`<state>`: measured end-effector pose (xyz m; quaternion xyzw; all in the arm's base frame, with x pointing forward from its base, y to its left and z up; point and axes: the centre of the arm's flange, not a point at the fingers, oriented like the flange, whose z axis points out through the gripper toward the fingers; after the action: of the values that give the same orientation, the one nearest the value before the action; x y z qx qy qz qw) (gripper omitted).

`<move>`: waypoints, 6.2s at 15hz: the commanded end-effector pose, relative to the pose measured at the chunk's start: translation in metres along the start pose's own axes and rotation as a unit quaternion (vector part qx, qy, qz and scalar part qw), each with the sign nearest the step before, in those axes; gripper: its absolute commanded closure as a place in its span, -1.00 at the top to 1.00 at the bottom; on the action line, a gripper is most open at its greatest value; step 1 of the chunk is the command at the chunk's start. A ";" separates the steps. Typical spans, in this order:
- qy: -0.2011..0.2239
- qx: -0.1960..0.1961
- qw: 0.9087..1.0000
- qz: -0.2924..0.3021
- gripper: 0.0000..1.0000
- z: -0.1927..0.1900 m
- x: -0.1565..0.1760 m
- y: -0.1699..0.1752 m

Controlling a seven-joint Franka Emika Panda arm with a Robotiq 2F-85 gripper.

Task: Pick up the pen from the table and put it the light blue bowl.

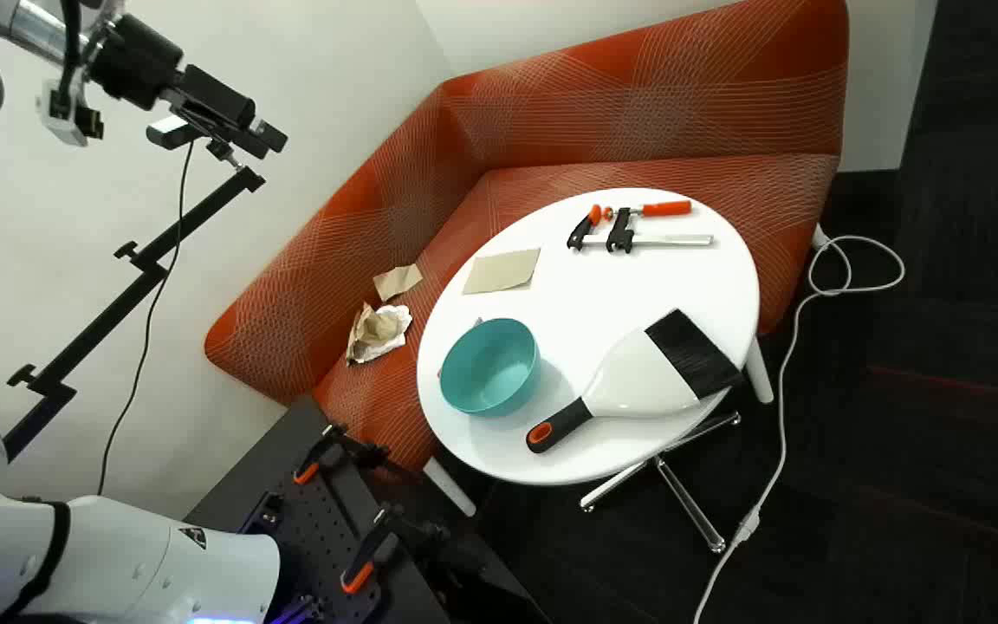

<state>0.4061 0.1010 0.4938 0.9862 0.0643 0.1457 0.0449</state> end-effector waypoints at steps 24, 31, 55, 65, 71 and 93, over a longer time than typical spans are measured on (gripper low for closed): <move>-0.022 0.026 0.996 -0.084 1.00 0.190 -0.007 -0.047; -0.059 0.034 0.994 -0.081 1.00 0.245 -0.014 -0.046; -0.120 0.074 0.978 -0.153 1.00 0.360 -0.042 -0.062; -0.134 0.071 0.977 -0.152 1.00 0.413 -0.033 -0.063; -0.147 0.073 0.974 -0.155 1.00 0.438 -0.033 -0.063; -0.098 0.059 0.983 -0.143 -0.94 0.350 -0.012 -0.071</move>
<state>0.5081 0.1421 0.0989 0.9768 0.2136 0.0136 0.0040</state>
